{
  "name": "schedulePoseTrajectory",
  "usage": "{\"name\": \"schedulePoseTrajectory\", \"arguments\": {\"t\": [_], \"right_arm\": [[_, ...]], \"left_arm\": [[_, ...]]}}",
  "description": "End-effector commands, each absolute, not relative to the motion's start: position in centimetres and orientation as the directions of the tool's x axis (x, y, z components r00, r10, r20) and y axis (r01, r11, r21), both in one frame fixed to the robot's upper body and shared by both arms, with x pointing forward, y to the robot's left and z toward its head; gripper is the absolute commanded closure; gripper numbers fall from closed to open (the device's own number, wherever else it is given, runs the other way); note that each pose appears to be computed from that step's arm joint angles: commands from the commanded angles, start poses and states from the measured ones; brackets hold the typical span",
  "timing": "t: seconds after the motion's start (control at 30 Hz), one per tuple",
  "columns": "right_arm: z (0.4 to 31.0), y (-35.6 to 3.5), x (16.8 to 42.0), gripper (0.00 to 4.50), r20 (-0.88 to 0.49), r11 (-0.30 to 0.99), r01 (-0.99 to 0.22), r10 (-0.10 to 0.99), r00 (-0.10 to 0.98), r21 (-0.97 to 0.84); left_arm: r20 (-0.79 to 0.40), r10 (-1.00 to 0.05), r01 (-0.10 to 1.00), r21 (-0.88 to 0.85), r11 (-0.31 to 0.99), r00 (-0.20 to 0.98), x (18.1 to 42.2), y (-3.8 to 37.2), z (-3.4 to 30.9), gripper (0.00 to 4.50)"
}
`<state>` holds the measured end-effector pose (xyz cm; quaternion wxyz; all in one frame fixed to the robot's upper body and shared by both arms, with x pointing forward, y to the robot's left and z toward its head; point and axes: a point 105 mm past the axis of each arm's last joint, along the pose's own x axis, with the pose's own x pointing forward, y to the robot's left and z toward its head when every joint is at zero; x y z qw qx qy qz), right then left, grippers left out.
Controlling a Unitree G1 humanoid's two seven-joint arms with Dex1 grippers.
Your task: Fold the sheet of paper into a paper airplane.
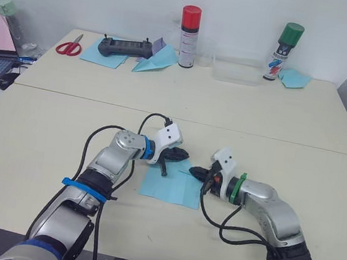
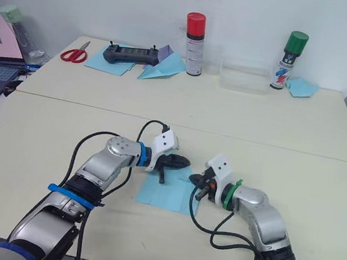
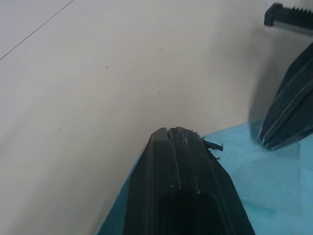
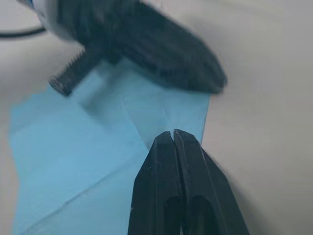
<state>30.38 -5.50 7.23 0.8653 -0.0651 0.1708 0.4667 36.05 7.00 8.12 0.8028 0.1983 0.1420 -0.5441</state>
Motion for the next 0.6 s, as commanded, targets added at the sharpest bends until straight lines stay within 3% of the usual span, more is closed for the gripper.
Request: {"name": "schedulePoseTrajectory", "arguments": {"t": [0.03, 0.3, 0.6], "right_arm": [[6.6, -5.4, 29.9, 4.46, -0.397, 0.533, -0.846, 0.781, 0.481, 0.023], [6.3, -5.6, 29.9, 4.46, -0.403, 0.535, -0.845, 0.776, 0.485, 0.013], [6.1, -6.0, 30.0, 4.46, -0.416, 0.553, -0.833, 0.763, 0.495, 0.025]], "left_arm": [[-0.434, -0.841, 0.946, 0.115, 0.303, 0.322, 35.2, 6.6, 7.9, 4.50], [-0.300, -0.913, 0.961, 0.082, 0.266, 0.278, 34.6, 4.4, 11.2, 4.50], [-0.483, -0.814, 0.946, 0.132, 0.297, 0.323, 35.1, 6.3, 6.7, 4.50]]}}
